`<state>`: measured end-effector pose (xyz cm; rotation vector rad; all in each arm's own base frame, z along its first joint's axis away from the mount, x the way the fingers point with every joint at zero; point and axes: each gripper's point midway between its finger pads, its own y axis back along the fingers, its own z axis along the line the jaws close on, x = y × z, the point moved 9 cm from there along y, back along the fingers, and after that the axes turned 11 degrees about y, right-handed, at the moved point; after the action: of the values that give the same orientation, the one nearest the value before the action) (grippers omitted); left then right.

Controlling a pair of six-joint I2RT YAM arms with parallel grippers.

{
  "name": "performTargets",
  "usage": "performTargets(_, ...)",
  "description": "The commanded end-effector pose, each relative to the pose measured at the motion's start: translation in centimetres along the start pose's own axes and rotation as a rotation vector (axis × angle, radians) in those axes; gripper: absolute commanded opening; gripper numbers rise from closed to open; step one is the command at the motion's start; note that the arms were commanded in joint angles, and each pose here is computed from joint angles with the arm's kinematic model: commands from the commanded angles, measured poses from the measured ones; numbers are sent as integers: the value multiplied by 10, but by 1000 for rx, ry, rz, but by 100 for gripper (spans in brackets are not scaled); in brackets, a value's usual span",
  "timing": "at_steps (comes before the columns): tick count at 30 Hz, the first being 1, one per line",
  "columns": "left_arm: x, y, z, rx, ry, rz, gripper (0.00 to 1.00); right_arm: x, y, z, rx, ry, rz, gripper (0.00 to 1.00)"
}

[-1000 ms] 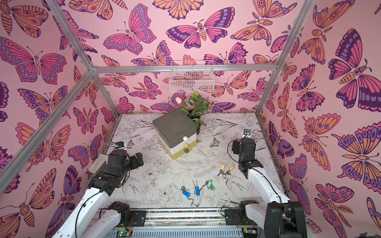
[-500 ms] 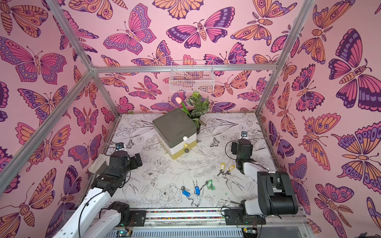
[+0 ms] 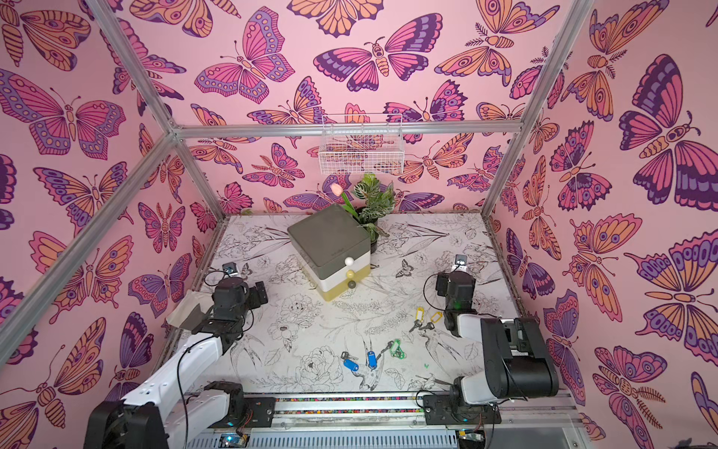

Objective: Take the keys out of the drawer
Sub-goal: Reset both arms

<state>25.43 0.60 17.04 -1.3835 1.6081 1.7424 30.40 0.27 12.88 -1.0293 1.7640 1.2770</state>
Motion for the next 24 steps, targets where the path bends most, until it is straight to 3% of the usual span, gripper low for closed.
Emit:
performTargets(1,-11,-15,-1,1,22,-100,99,-6,0,-1,-11,-21,-57,74)
performTargets(10,-1,-55,-3,-34,-36,-92,99,-4,-3,0,-41,-24,-48,75)
performTargets(19,6,-68,-7,100,-45,-165,99,-1,-5,0,-65,-25,-49,75)
performTargets(24,15,-68,-7,186,-56,-139,99,-2,-5,0,-72,-26,-50,76)
